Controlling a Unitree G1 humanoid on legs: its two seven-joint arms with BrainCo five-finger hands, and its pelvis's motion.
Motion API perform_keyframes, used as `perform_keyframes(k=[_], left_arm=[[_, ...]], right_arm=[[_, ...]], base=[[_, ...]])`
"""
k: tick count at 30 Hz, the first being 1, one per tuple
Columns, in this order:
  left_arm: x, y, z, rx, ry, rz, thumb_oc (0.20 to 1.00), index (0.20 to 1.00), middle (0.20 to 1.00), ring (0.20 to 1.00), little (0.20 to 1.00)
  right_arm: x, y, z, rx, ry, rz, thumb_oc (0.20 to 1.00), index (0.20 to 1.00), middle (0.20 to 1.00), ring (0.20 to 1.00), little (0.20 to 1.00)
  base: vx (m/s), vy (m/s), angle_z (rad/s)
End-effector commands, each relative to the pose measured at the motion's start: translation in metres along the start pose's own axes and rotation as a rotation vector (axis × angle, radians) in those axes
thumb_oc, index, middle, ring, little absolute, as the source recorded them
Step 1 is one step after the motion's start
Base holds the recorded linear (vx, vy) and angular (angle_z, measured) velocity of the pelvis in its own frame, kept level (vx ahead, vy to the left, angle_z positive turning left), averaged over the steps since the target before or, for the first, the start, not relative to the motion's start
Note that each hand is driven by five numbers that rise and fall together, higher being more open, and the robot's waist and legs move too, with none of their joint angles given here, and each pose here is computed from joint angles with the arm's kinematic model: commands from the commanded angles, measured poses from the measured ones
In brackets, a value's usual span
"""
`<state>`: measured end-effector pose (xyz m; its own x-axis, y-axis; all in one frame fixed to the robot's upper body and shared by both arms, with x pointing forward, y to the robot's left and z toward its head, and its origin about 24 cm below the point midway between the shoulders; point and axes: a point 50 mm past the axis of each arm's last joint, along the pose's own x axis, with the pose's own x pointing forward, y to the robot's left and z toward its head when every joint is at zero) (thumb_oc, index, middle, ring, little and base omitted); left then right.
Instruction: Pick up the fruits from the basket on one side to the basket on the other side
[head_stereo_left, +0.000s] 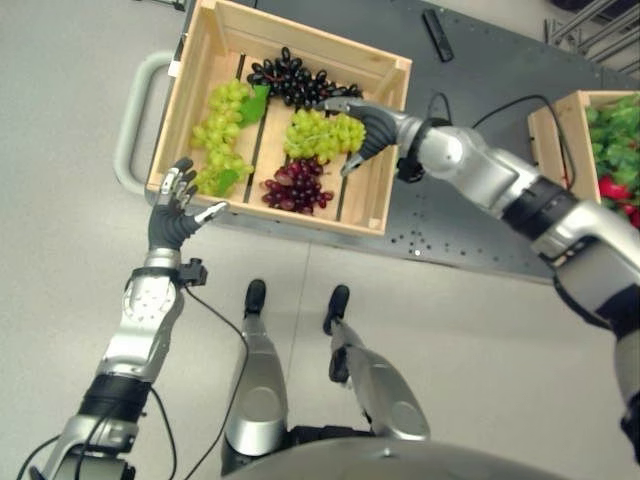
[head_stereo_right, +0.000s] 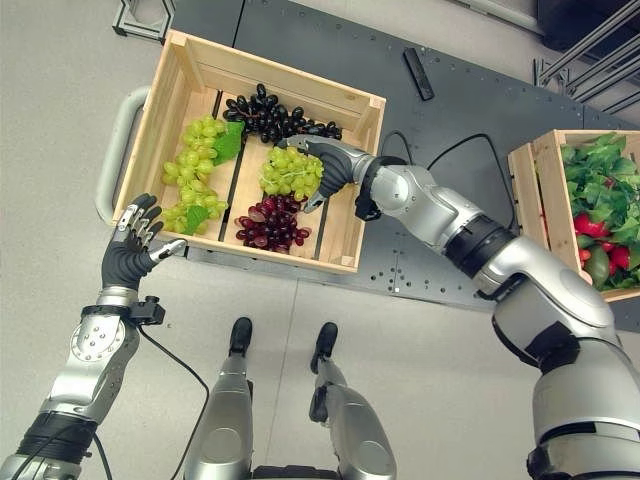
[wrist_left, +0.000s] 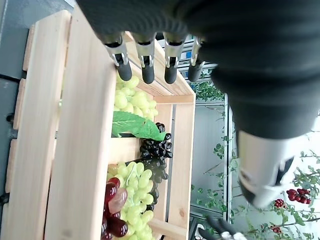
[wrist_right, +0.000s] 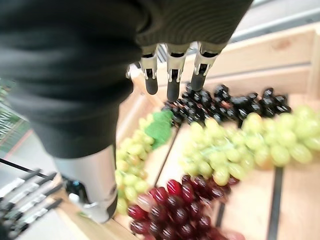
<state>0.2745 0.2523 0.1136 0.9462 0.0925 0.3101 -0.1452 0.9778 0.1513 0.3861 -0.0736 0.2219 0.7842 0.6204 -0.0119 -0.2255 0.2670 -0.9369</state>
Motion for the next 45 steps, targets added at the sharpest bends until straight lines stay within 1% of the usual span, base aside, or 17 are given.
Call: perform_keyframes(k=[1, 5, 15, 20, 25, 28, 30, 31, 33, 39, 45], left_arm=[[0.005, 0.001, 0.037, 0.042, -0.188, -0.017, 1.000, 1.000, 1.000, 1.000, 1.000], [0.006, -0.001, 0.040, 0.043, -0.204, -0.010, 1.000, 1.000, 1.000, 1.000, 1.000], [0.006, -0.007, 0.045, 0.048, -0.233, -0.041, 1.000, 1.000, 1.000, 1.000, 1.000], [0.005, -0.011, 0.055, 0.026, -0.280, -0.066, 1.000, 1.000, 1.000, 1.000, 1.000], [0.006, -0.015, 0.058, 0.012, -0.298, -0.071, 1.000, 1.000, 1.000, 1.000, 1.000], [0.005, -0.018, 0.057, 0.000, -0.291, -0.082, 1.000, 1.000, 1.000, 1.000, 1.000], [0.005, -0.018, 0.057, 0.000, -0.291, -0.082, 1.000, 1.000, 1.000, 1.000, 1.000], [0.004, -0.020, 0.057, -0.005, -0.290, -0.088, 1.000, 1.000, 1.000, 1.000, 1.000], [0.005, -0.021, 0.057, -0.006, -0.291, -0.090, 1.000, 1.000, 1.000, 1.000, 1.000], [0.004, -0.023, 0.055, -0.003, -0.287, -0.090, 1.000, 1.000, 1.000, 1.000, 1.000], [0.002, -0.019, 0.052, 0.014, -0.274, -0.068, 1.000, 1.000, 1.000, 1.000, 1.000]], right_arm=[[0.010, -0.035, 0.021, -0.110, -0.032, -0.104, 1.000, 1.000, 1.000, 1.000, 1.000], [0.013, -0.039, 0.017, -0.132, 0.003, -0.138, 1.000, 1.000, 1.000, 1.000, 1.000], [0.004, -0.060, 0.002, -0.180, 0.075, -0.209, 1.000, 1.000, 1.000, 1.000, 1.000], [-0.012, -0.091, -0.013, -0.244, 0.150, -0.275, 1.000, 1.000, 1.000, 1.000, 1.000], [-0.029, -0.122, -0.024, -0.254, 0.218, -0.371, 1.000, 1.000, 1.000, 1.000, 1.000], [-0.037, -0.133, -0.032, -0.248, 0.257, -0.407, 1.000, 1.000, 1.000, 1.000, 1.000], [-0.037, -0.133, -0.032, -0.248, 0.257, -0.408, 1.000, 1.000, 1.000, 1.000, 1.000], [-0.046, -0.145, -0.037, -0.279, 0.295, -0.445, 1.000, 1.000, 1.000, 1.000, 1.000], [-0.052, -0.154, -0.040, -0.316, 0.326, -0.467, 1.000, 1.000, 1.000, 1.000, 1.000], [-0.062, -0.175, -0.033, -0.316, 0.317, -0.550, 1.000, 1.000, 1.000, 1.000, 1.000], [-0.065, -0.190, -0.008, -0.400, 0.241, -0.564, 1.000, 1.000, 1.000, 1.000, 1.000]], base=[[-0.04, 0.010, 0.05], [-0.04, 0.016, 0.04], [-0.04, 0.020, 0.01], [-0.03, 0.003, 0.03], [0.00, -0.005, 0.07], [0.01, -0.011, 0.07], [0.01, -0.004, 0.05], [0.01, -0.002, 0.03], [0.01, -0.005, 0.04], [0.01, 0.002, 0.03], [0.00, 0.000, 0.00]])
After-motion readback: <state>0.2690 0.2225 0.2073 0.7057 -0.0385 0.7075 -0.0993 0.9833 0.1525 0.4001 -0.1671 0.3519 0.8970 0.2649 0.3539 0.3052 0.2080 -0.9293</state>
